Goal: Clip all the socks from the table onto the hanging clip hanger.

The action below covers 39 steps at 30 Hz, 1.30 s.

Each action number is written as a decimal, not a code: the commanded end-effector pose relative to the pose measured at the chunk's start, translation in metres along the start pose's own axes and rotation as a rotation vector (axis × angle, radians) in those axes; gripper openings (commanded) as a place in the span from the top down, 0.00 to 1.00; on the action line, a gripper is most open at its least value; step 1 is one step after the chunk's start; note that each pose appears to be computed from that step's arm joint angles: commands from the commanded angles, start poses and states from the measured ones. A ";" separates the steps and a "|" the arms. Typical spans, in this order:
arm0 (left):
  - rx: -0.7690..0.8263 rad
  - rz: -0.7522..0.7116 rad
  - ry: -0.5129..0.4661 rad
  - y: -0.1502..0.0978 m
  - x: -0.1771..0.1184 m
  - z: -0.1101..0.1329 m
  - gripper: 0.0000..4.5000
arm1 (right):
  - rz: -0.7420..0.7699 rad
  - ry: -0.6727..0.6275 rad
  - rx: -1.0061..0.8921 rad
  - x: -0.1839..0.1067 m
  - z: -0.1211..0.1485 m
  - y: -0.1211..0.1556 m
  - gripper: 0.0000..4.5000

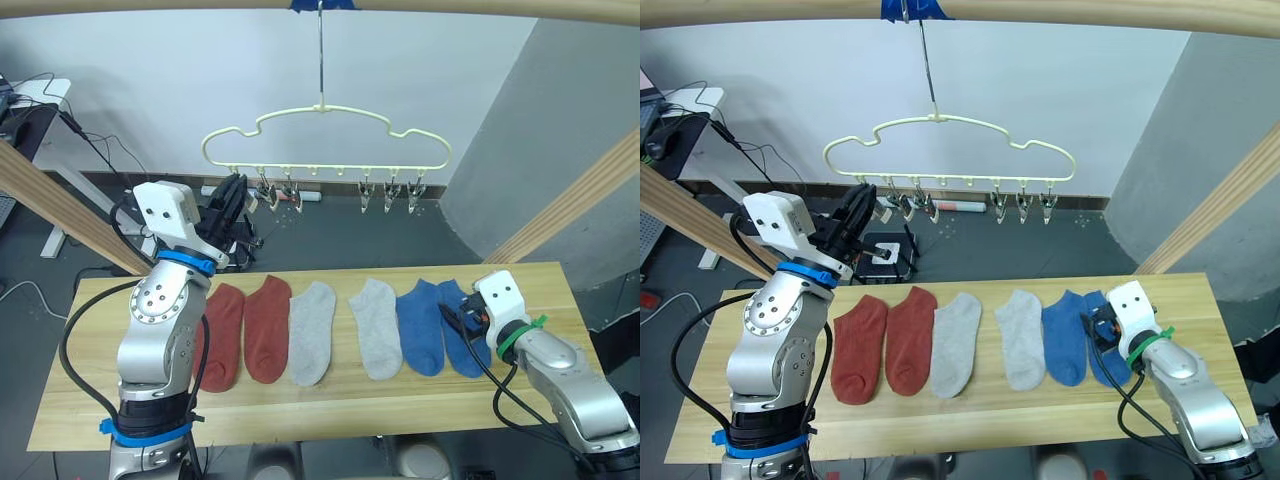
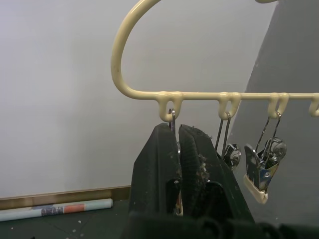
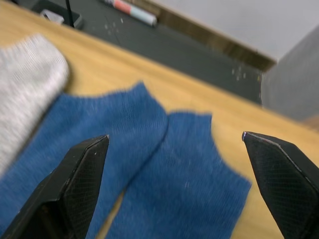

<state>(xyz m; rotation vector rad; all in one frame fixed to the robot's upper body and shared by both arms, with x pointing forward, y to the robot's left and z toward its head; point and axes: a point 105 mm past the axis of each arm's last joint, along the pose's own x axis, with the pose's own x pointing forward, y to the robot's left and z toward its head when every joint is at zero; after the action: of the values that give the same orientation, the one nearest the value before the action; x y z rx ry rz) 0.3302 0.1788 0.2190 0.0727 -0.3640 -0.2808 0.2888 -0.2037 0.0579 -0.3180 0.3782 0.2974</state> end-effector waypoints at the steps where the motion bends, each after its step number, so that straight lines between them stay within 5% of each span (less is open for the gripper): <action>1: 0.031 -0.012 -0.046 -0.001 -0.003 0.014 1.00 | -0.068 0.072 0.080 0.000 -0.023 -0.009 0.00; 11: 0.032 -0.011 -0.045 -0.001 -0.002 0.014 1.00 | -0.146 0.125 0.133 0.006 -0.040 -0.012 0.00; 17: 0.030 -0.010 -0.045 -0.001 -0.003 0.014 1.00 | -0.099 0.236 0.339 0.009 -0.060 0.002 0.00; 20: 0.028 -0.014 -0.044 -0.001 -0.003 0.014 1.00 | -0.091 0.260 0.340 0.008 -0.063 0.004 0.13; 32: -0.082 -0.096 -0.015 -0.004 -0.004 0.013 1.00 | -0.099 0.209 0.262 0.007 -0.055 0.002 1.00; 39: -0.144 -0.143 -0.006 -0.004 -0.002 0.020 1.00 | 0.066 -0.078 -0.053 -0.002 0.025 0.014 1.00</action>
<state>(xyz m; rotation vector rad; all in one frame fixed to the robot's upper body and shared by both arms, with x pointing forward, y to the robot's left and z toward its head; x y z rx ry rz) 0.3281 0.1777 0.2175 -0.0485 -0.2796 -0.4193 0.2881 -0.2027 0.0483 -0.2898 0.4331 0.2949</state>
